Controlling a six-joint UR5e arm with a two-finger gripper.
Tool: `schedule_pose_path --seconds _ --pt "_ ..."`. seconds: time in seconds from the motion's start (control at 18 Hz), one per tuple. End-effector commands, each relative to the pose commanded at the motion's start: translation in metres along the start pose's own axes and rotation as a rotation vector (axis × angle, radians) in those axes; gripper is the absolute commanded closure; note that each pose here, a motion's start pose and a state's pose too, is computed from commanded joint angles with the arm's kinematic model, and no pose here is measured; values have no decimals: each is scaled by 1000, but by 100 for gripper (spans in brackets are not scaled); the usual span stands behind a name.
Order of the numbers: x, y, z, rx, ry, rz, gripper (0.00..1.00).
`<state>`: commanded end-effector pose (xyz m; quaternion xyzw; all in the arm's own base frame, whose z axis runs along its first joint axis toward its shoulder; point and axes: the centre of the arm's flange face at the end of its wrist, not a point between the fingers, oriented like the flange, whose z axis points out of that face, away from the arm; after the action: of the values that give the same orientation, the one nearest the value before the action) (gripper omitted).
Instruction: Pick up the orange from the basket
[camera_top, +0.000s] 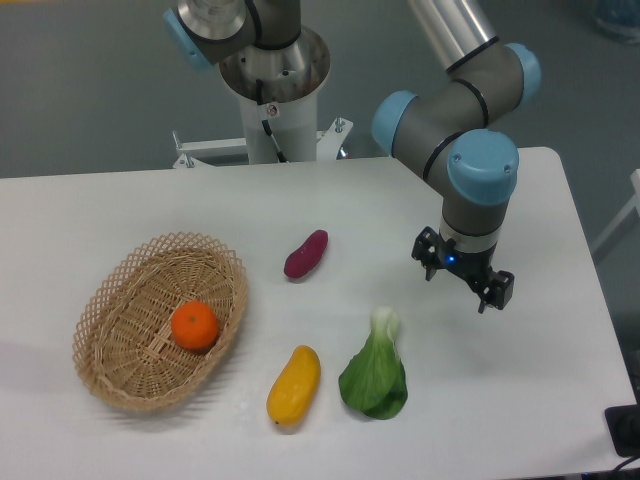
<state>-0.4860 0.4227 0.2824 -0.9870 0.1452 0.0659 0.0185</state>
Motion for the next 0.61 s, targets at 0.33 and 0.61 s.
schedule_pose_path --seconds 0.33,0.61 --pt "1 -2 -1 0 0 2 0" --pt "5 -4 2 -3 10 -15 0"
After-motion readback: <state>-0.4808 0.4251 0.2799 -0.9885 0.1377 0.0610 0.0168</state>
